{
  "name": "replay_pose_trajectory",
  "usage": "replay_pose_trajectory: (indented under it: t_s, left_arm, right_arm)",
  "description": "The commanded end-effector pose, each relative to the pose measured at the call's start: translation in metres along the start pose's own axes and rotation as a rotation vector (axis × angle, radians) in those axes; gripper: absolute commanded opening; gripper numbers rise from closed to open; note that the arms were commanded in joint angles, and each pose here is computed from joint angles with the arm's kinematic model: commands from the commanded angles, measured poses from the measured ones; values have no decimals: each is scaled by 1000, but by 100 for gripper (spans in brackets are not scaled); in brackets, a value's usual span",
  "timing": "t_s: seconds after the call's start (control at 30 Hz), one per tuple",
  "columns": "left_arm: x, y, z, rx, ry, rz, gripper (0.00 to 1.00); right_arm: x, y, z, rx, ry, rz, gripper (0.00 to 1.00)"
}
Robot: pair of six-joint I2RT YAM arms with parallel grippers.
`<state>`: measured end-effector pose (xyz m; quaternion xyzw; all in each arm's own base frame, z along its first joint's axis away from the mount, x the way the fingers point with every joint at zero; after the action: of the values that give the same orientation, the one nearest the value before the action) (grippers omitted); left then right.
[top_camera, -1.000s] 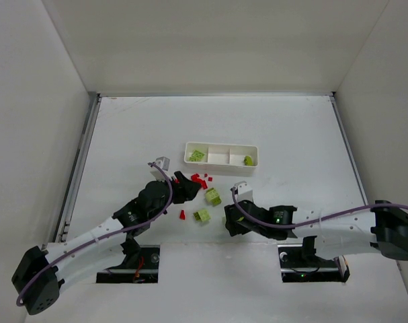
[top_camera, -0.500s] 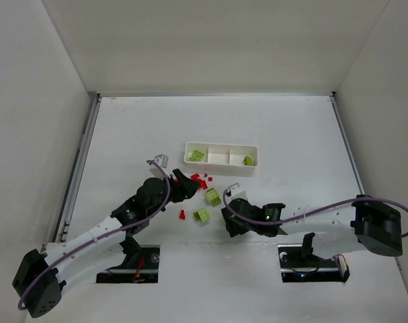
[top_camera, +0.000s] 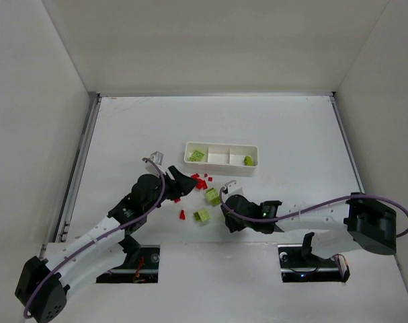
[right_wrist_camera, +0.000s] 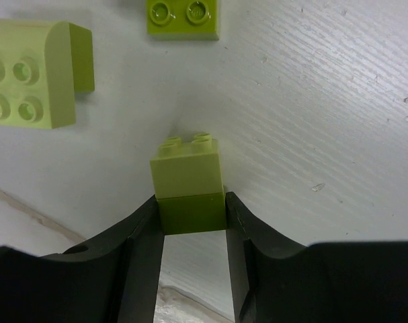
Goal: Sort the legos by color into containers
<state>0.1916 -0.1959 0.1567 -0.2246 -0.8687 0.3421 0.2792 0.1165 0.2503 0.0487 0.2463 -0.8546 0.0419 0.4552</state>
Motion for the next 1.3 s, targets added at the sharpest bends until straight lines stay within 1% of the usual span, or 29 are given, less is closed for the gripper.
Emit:
replay_pose_trajectory:
  t_s: [0.0,0.07,0.17,0.27,0.4,0.5,0.63,1.0,1.27]
  left_arm:
    - [6,-22,-12,33,-9,88,52]
    - [7,-28,-12,61,4,113,51]
    - [11,-49,-16,102,47,205,50]
    - [16,-69,-20,159,82,302,52]
    - [21,-87,-22,209,122,379,58]
    - [23,-95,-17,216,142,404,61]
    - [20,-98,-8,206,171,399,63]
    - [0,-90,6,142,174,313,62]
    - [-12,-91,13,112,187,305,61]
  right_arm:
    - [9,13,-25,-17,-79,-49,30]
    - [21,13,-32,-37,-121,-66,28]
    - [49,19,-51,-72,-215,-151,27]
    - [76,21,-81,-121,-344,-251,26]
    - [94,23,-108,-148,-446,-352,26]
    - [94,21,-118,-151,-463,-354,26]
    - [94,26,-127,-139,-476,-363,26]
    - [84,36,-135,-120,-457,-355,26]
    - [78,46,-136,-117,-442,-386,26]
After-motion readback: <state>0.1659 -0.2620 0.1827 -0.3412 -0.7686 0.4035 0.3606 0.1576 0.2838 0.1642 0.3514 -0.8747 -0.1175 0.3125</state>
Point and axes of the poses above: each gripper's point midway between its finger pads, its own x axis back along the fingers, its own y axis along the line the jaws close on, z = x × y, the point moved 3 cm from there along x, back along the fingers, and after that the axes turned 2 degrees about -x, right-handed, at the moved point
